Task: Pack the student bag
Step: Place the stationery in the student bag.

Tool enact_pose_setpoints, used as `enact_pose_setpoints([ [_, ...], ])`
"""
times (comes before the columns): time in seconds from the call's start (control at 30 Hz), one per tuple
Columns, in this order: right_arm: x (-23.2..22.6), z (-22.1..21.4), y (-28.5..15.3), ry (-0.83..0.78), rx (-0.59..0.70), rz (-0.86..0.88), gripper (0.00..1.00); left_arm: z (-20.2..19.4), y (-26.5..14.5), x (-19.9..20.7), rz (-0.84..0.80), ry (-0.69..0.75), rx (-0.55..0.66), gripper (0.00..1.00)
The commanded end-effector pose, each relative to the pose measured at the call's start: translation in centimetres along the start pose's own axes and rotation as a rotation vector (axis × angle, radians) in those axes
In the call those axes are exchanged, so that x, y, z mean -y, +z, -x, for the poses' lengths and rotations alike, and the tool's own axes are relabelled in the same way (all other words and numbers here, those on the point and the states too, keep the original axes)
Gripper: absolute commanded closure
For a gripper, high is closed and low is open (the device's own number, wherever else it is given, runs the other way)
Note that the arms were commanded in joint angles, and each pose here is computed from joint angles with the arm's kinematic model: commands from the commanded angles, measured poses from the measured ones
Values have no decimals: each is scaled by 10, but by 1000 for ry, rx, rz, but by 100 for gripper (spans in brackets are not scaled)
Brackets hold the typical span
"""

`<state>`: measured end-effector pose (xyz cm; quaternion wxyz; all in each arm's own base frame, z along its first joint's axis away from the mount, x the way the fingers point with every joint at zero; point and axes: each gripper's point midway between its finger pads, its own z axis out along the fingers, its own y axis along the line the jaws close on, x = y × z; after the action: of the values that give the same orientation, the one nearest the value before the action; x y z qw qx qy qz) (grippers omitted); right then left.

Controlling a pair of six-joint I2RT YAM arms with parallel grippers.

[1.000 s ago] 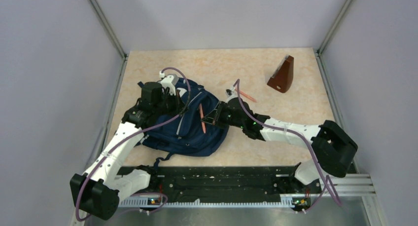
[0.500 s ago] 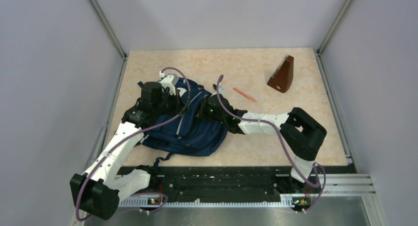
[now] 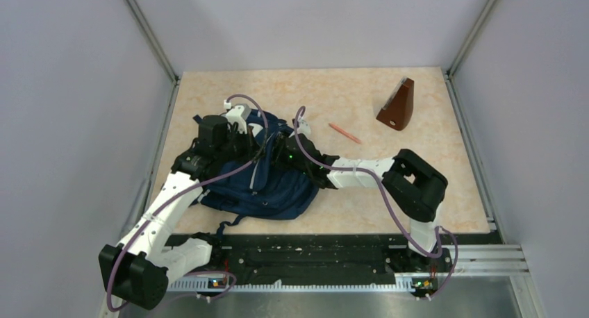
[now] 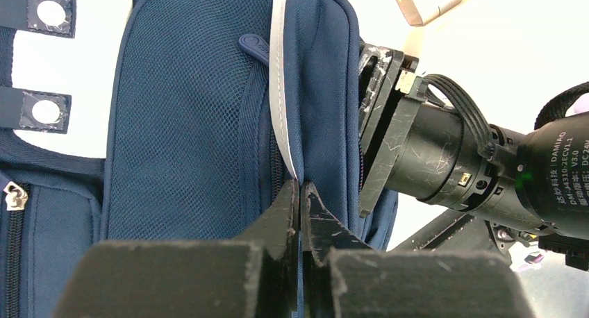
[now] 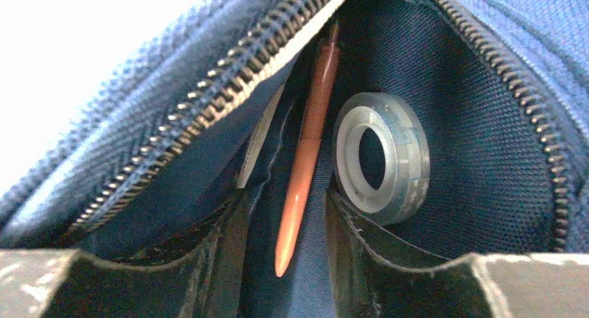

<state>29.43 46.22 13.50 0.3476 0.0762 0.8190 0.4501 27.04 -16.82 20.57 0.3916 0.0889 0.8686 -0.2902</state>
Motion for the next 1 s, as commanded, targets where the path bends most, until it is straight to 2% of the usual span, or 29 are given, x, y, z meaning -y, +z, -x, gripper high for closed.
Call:
enact_pose_setpoints([
  [0.0,-37,17,-11,-59,80,111,53,21,-7,19,-78,36,85,100],
  [0.2,-39,28,-31,-68,145,159,49,24,-9,16,-56,41,105,100],
  [0.57,-39,44,-89,-248,230,206,43,27,-11,7,-5,52,124,100],
  [0.8,-1,61,-134,-426,296,89,39,27,-12,4,8,64,131,100],
  [0.97,42,83,-154,-534,277,-16,37,27,-11,3,13,64,126,100],
])
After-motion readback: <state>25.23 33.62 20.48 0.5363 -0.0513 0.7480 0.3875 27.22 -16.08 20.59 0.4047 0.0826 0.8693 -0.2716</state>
